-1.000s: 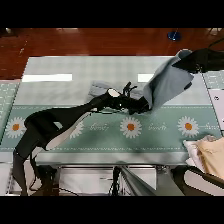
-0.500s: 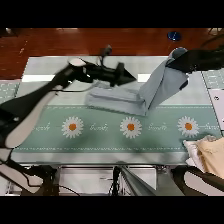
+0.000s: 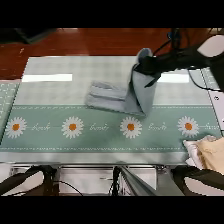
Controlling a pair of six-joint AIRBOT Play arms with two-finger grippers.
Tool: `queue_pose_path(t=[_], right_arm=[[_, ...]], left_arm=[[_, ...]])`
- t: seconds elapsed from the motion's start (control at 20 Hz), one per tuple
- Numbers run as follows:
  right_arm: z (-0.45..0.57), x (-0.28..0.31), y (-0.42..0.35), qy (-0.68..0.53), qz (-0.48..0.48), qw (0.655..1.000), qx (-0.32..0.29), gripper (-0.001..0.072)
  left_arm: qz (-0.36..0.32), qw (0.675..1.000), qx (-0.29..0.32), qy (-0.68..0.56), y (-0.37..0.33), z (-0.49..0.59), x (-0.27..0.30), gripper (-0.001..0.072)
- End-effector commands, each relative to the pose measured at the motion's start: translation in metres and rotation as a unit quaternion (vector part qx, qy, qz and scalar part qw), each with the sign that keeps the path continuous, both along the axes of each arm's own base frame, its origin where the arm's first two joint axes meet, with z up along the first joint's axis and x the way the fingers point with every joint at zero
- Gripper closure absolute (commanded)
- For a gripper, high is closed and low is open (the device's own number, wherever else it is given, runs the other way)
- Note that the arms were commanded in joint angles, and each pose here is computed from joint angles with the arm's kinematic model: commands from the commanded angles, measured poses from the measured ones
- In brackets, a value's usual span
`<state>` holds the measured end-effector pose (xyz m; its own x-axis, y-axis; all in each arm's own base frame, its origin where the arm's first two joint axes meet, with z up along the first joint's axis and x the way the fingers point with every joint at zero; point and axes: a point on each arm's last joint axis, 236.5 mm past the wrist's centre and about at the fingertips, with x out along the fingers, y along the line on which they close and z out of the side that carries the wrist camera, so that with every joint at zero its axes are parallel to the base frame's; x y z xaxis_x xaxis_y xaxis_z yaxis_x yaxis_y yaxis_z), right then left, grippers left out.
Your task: Fold the shirts.
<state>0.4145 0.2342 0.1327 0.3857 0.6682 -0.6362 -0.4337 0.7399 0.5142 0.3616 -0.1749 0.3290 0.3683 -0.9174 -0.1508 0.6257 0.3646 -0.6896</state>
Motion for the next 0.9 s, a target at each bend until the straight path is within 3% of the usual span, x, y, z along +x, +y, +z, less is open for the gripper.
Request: queue_pose_path(t=[0.0, 0.25, 0.3, 0.4, 0.45, 0.7, 0.85], right_arm=[[-0.035, 0.009, 0.058, 0.008, -0.001, 1.0, 0.009, 0.0692], [-0.094, 0.003, 0.144, 0.039, -0.007, 0.998, 0.038, 0.0691], [-0.103, 0.003, 0.163, 0.04, -0.016, 0.998, 0.054, 0.0636], [-0.113, 0.002, 0.196, 0.059, -0.048, 0.992, 0.105, 0.0171], [-0.111, 0.0, 0.207, 0.07, -0.059, 0.988, 0.128, 0.0136], [-0.048, -0.008, 0.177, 0.051, -0.006, 0.988, 0.145, 0.0134], [-0.002, 0.005, 0.073, 0.004, -0.012, 0.998, 0.069, 0.0135]], left_arm=[[0.04, 0.997, 0.042, -0.045, 0.039, 0.023, -0.036, 0.0682], [0.024, 0.995, 0.085, -0.036, 0.041, 0.01, -0.056, 0.0682], [0.026, 0.995, 0.092, -0.034, 0.042, 0.007, -0.055, 0.0683], [0.036, 0.992, 0.12, -0.023, 0.047, -0.007, -0.05, 0.0682], [0.04, 0.989, 0.139, -0.015, 0.05, -0.017, -0.048, 0.0682], [0.059, 0.974, 0.213, 0.058, 0.068, -0.086, -0.036, 0.0682], [0.072, 0.972, 0.203, 0.095, 0.072, -0.118, -0.024, 0.0681]])
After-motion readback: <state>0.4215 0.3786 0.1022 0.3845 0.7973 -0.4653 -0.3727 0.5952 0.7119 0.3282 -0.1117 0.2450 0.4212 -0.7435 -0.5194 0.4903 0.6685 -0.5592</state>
